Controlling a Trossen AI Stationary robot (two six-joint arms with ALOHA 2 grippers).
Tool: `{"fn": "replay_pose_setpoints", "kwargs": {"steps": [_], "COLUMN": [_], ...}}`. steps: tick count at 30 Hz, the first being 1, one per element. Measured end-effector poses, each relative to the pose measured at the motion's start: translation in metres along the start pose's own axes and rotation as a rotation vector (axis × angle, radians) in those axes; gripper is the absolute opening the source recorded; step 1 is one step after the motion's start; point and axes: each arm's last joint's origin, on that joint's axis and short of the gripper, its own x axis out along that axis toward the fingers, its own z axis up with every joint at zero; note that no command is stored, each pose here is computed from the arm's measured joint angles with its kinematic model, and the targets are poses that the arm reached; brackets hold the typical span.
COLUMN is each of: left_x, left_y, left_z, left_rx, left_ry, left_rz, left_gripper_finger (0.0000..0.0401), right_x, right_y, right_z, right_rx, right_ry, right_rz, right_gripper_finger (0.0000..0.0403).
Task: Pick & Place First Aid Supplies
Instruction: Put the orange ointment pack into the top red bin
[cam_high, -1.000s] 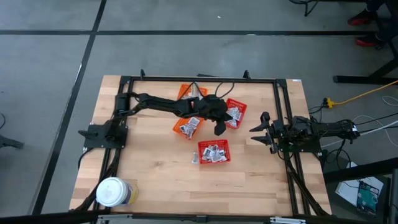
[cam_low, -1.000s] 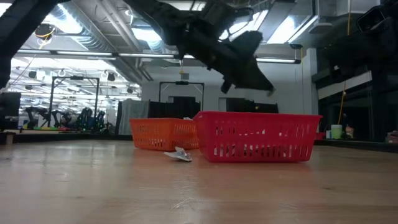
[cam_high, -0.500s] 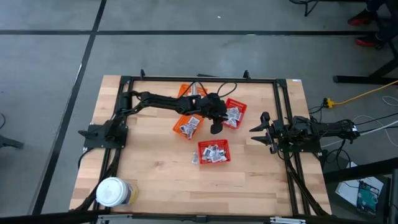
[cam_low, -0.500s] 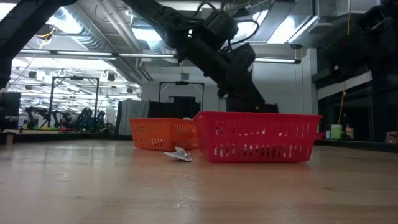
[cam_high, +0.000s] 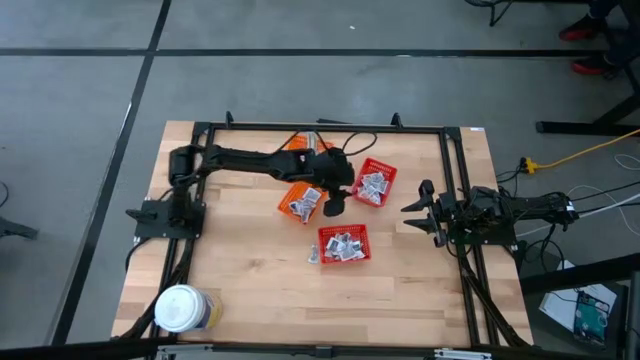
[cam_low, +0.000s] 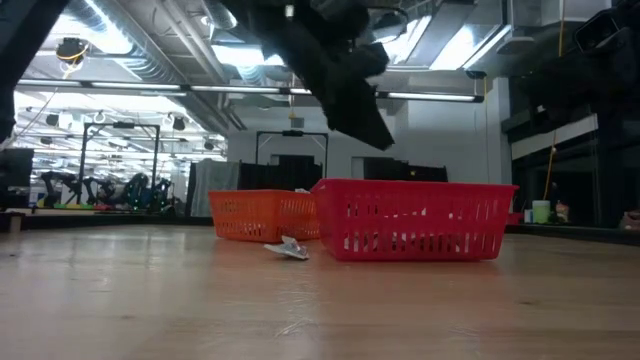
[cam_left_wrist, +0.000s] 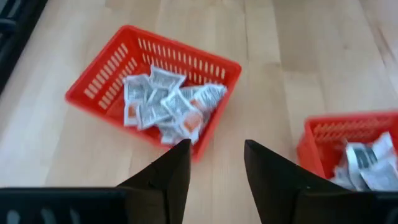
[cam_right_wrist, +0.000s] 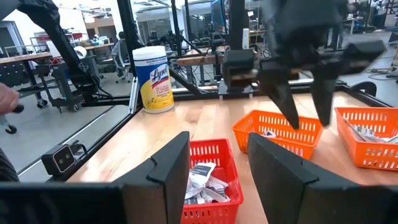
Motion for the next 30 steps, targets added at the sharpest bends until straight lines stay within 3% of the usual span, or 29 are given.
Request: {"fn": "replay_pose_setpoints", "kwargs": {"steps": [4,11,16,21,30], "left_x": [-0.023,-0.073,-0.103,-0.121,-0.124], "left_y": [-0.007,-0.017,-0.04,-0.067,-0.121], "left_z": [-0.006,-0.044,-0.074,-0.097,-0.122], "left_rx": [0.014,-0.102,-0.142,-0.18,0.078], "left_ry": [0.01,0.015,0.023,0.062,0.212], "left_rz": [0.008,0.08,0.127,0.072,-0.063], "left_gripper_finger": [0.0138,0.0125,0.0116,0.0113,0.0113], "right_x": [0.0,0.0,0.0,0.0,0.0], "right_y": [0.0,0.0,0.0,0.0,0.0], "right_z": [0.0,0.0,0.0,0.0,0.0], "right_rx": [0.0,0.0,0.0,0.0,0.0], "right_ry": [0.0,0.0,0.0,0.0,0.0], "right_rz": [0.0,0.0,0.0,0.0,0.0], "right_gripper_finger": [0.0163,0.0163,0.0163,0.0163,0.0163]}}
